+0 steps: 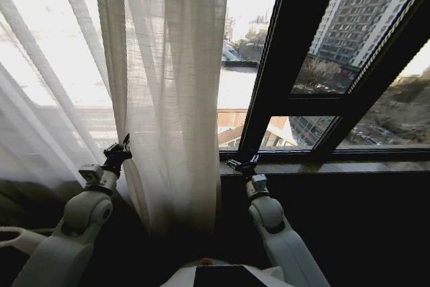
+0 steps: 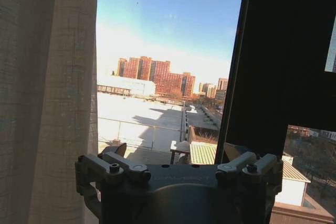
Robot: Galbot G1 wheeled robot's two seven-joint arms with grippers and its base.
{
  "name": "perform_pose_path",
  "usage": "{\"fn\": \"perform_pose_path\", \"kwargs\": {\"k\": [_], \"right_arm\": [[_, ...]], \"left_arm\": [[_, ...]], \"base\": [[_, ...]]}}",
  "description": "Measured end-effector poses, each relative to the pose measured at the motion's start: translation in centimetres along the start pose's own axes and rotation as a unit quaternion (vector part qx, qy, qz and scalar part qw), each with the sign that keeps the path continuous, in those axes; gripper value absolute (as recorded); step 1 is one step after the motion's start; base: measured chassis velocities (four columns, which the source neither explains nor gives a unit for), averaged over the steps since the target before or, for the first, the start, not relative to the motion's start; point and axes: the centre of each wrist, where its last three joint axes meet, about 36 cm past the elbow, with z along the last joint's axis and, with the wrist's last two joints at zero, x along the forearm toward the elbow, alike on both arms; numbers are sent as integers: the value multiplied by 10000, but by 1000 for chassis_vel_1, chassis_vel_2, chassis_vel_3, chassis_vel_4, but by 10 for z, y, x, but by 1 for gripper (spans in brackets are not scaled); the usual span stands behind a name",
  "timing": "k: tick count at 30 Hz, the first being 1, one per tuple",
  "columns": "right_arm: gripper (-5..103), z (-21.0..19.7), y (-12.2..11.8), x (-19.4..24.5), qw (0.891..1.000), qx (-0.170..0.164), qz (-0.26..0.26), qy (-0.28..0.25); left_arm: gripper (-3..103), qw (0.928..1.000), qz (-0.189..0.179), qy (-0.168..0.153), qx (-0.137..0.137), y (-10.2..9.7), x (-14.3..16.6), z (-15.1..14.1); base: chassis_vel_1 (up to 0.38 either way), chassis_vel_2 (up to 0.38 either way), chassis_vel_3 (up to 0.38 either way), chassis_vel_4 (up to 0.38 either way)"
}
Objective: Open the curtains by pulling them apart, changing their state from closed to fully open.
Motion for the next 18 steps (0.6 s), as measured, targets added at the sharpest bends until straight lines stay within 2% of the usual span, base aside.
{"fn": "perform_pose_path", "kwargs": {"k": [11,18], "right_arm": [[100,3,3,-4,10000,35,-68,25],[100,4,2,-5,9999,65,-81,31]], "left_arm": [[0,9999,-25,-8,106,-4,1,3],[0,9981,-333,-45,508,-18,0,10]], "base": [[-9,-12,7,9],[0,0,0,0]]}}
